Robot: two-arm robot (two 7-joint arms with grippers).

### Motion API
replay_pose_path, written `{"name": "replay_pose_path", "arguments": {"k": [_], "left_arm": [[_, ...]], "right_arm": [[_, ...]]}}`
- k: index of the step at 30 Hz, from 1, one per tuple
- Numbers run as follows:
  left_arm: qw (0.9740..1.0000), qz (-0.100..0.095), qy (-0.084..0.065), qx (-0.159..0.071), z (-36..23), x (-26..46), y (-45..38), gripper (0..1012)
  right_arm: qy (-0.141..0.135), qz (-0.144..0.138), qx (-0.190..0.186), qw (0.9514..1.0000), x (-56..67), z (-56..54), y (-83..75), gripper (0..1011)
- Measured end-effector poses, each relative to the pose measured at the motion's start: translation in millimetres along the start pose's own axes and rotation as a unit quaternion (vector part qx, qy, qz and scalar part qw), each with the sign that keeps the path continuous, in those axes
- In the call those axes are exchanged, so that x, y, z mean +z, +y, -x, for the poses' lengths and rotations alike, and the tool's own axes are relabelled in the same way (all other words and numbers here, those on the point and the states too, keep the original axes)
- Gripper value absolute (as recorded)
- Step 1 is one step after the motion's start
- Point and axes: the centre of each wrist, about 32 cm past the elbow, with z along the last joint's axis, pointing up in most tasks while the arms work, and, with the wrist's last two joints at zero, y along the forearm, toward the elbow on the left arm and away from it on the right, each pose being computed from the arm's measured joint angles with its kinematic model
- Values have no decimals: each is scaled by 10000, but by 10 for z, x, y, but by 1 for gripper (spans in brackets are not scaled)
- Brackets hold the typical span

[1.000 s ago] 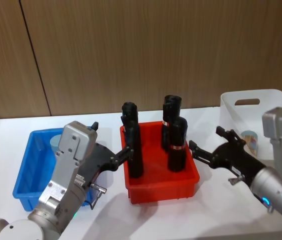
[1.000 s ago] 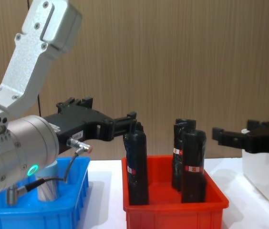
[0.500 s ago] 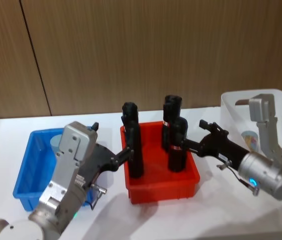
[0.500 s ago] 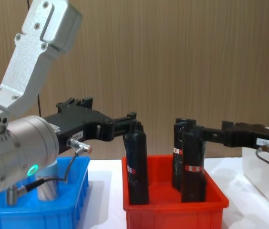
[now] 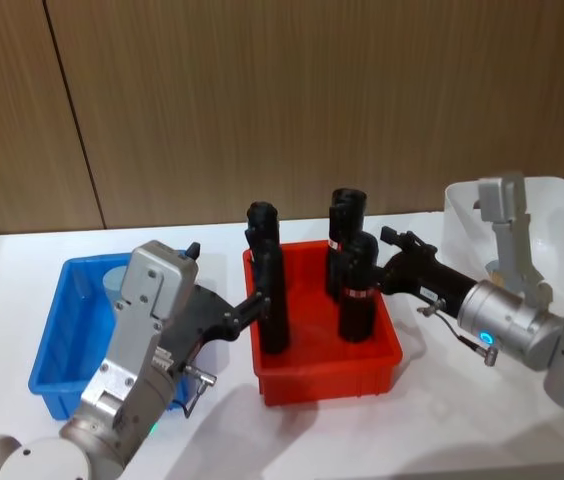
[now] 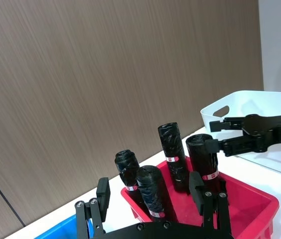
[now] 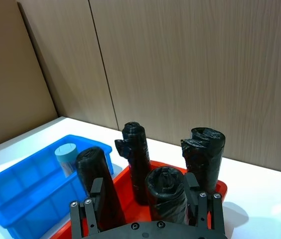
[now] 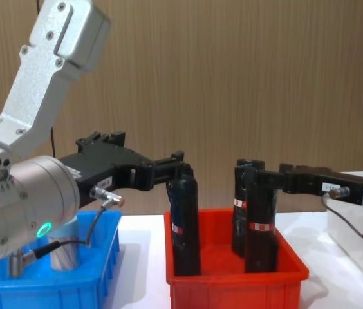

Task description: Pick the cotton swabs from the blue box and place them into the white box.

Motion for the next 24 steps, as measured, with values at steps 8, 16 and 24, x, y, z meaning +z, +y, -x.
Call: {"name": "replay_pose_path", "arguments": {"k": [8, 16, 24], "left_arm": [[10000, 0, 0, 0, 0, 0, 0, 1003], [10000, 0, 0, 0, 0, 0, 0, 1003], [10000, 0, 0, 0, 0, 0, 0, 1003]], "right_arm": [[46, 35, 21, 10000, -32, -92, 124, 1002], [67, 59, 37, 10000, -59, -149, 206, 1002], [60, 52, 24, 10000, -73, -200, 257, 1002]]}}
